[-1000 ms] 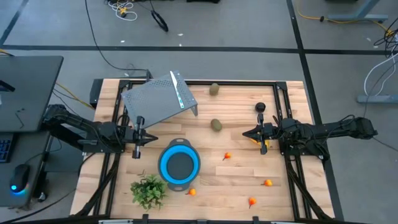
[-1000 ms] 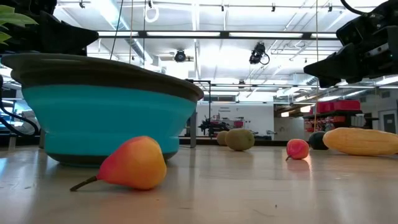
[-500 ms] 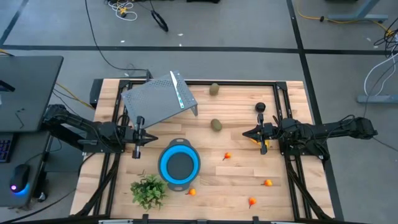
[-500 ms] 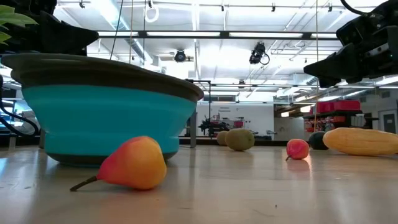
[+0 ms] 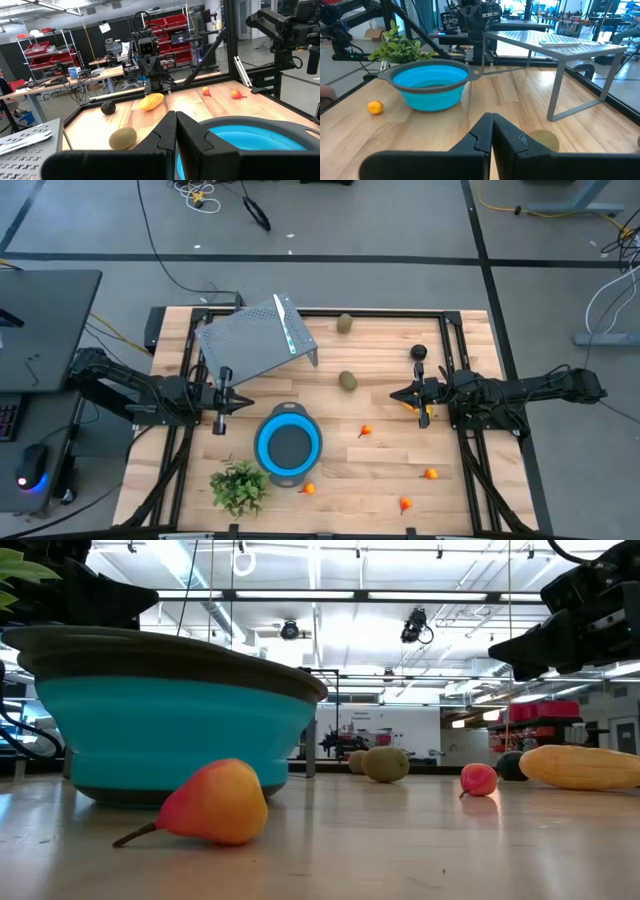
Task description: Pick & Place Fruit
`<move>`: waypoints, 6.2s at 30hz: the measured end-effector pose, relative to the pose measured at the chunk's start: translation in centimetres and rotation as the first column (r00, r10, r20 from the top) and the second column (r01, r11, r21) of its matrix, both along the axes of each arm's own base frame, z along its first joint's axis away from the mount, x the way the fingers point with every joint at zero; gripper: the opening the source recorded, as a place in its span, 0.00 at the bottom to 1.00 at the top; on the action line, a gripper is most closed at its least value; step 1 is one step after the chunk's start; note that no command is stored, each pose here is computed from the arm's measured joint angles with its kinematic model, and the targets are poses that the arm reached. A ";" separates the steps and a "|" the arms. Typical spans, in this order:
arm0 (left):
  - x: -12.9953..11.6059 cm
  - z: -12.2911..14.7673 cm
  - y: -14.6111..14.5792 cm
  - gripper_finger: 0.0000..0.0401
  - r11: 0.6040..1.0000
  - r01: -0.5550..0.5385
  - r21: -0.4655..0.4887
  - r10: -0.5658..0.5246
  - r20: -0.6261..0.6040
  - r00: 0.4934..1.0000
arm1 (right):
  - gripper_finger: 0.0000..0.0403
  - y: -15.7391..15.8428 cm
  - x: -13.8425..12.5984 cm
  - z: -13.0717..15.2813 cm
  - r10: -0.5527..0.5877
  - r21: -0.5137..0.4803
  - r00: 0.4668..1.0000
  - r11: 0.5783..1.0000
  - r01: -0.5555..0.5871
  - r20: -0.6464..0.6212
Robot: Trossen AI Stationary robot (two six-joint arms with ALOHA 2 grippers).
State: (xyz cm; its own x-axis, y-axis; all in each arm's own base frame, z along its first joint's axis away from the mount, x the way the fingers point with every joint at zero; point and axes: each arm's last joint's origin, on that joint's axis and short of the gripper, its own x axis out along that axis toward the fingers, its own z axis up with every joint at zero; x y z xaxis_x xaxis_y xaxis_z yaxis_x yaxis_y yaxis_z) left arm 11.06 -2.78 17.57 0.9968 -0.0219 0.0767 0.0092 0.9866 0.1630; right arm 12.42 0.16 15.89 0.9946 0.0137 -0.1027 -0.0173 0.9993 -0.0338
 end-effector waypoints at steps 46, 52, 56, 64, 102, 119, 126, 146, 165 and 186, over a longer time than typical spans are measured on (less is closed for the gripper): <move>0.0 0.0 0.0 0.04 1.000 0.000 0.000 0.000 0.000 1.000 | 0.03 0.0 0.0 0.5 -0.002 0.023 0.999 1.000 0.001 0.054; 0.0 0.0 0.0 0.04 0.995 0.022 -0.101 -0.022 -0.001 1.000 | 0.03 0.0 0.0 0.5 -0.009 0.095 0.999 0.996 0.004 0.050; 0.0 0.3 -0.1 0.04 0.975 0.046 -0.217 -0.040 0.032 0.999 | 0.03 0.0 0.0 0.4 -0.013 0.137 0.999 0.991 0.007 0.042; -0.2 1.5 0.0 0.04 0.898 0.113 -0.426 -0.051 0.153 0.987 | 0.03 0.5 0.0 0.1 0.122 0.212 0.992 0.970 -0.121 0.010; 0.6 1.3 -0.3 0.08 0.921 0.083 -0.381 -0.047 0.104 0.994 | 0.25 7.4 7.0 -3.4 0.060 0.059 0.946 0.997 -0.044 -0.319; 1.0 0.8 -0.1 0.17 0.950 -0.035 -0.311 0.056 0.059 0.997 | 0.38 7.6 8.3 -6.5 -0.063 -0.129 0.896 0.992 0.007 -0.440; 1.0 0.8 -0.1 0.18 0.944 -0.043 -0.328 0.064 0.055 0.996 | 0.38 7.5 8.2 -6.6 -0.077 -0.164 0.889 0.986 0.002 -0.451; 1.3 0.9 -0.3 0.21 0.920 -0.030 -0.391 0.033 0.003 0.999 | 0.38 7.6 8.2 -6.6 -0.051 -0.153 0.889 0.988 -0.021 -0.455; 12.2 10.8 -4.7 0.50 0.991 -0.124 -0.051 0.072 -0.577 0.813 | 0.38 7.5 8.2 -6.6 -0.093 -0.144 0.891 0.989 0.032 -0.444; 15.4 9.6 -9.5 0.49 0.963 0.128 0.237 0.210 -0.959 0.192 | 0.38 8.1 8.0 -6.4 -0.065 -0.121 0.902 0.993 0.015 -0.427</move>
